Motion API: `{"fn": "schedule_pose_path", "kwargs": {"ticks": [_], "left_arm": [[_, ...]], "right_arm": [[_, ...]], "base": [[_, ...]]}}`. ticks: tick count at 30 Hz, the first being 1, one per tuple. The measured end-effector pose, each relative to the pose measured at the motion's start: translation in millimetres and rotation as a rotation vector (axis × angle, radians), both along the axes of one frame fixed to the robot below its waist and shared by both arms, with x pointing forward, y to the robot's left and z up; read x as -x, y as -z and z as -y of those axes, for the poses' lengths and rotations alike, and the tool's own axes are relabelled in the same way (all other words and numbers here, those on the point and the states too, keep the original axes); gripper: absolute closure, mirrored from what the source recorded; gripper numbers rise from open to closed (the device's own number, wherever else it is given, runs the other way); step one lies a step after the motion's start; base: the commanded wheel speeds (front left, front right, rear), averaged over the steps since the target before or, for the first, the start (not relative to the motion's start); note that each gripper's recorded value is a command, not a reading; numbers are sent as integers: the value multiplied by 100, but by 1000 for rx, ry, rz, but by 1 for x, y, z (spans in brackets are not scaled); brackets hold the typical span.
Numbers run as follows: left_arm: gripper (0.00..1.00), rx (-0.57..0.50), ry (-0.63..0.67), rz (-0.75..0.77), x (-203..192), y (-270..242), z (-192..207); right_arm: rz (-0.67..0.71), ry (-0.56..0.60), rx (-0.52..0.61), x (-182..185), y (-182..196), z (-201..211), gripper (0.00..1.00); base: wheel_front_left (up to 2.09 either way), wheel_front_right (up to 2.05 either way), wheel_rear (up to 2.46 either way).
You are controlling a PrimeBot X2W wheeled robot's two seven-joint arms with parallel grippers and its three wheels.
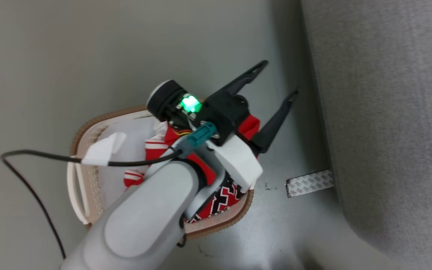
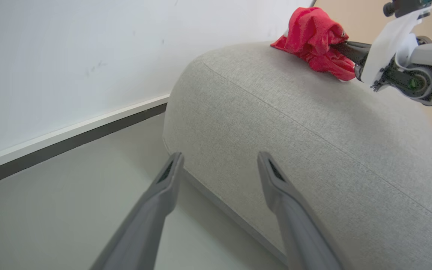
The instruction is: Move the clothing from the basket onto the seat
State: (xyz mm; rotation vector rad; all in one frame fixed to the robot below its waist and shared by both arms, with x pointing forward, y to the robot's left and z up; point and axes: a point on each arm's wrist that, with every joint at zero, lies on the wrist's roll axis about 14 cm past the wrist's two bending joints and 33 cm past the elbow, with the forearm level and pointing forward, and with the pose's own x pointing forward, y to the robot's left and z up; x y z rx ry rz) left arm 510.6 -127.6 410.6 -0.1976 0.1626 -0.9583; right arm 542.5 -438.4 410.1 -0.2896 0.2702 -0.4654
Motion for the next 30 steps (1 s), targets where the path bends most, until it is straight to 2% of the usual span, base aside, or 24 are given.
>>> {"fn": "schedule_pose_path", "kwargs": {"ticks": [1, 2, 4, 5, 13, 17, 18, 19, 20, 22, 25, 30], "left_arm": [[0, -9, -12, -11, -1, 6, -5], [0, -25, -20, -15, -2, 12, -10], [0, -28, -31, -21, -1, 14, -15], [0, -28, -36, -15, -1, 12, -15], [0, -1, -84, 24, -2, -18, -23], [0, 8, -157, 58, 0, -43, -39], [0, 8, -157, 58, 0, -43, -39], [0, 14, -213, 77, -2, -54, -52], [0, 14, -213, 77, -2, -54, -52], [0, 25, -305, 81, 2, -64, -75], [0, 22, -357, 94, 7, -72, -90], [0, 10, -519, 133, 26, -94, -143]], "right_arm": [[-19, -1, -16, 0, 12, -6, 91], [-32, -1, -33, 0, 21, -11, 65], [-42, 1, -54, 2, 28, -18, 7], [-40, 0, -57, 3, 26, -20, 0], [18, -23, -69, 16, -1, -33, 0], [132, -102, -43, 31, -44, -53, 0], [132, -102, -43, 31, -44, -53, 0], [187, -131, -40, 39, -63, -62, 0], [187, -131, -40, 39, -63, -62, 0], [249, -180, -49, 54, -85, -80, 0], [281, -199, -62, 67, -94, -88, 0], [353, -256, -92, 101, -116, -113, 0]], "base": [[0, 0, 0], [0, 0, 0], [0, 0, 0], [0, 0, 0], [0, 0, 0], [0, 0, 0], [0, 0, 0], [0, 0, 0], [0, 0, 0], [0, 0, 0], [0, 0, 0], [0, 0, 0]]}}
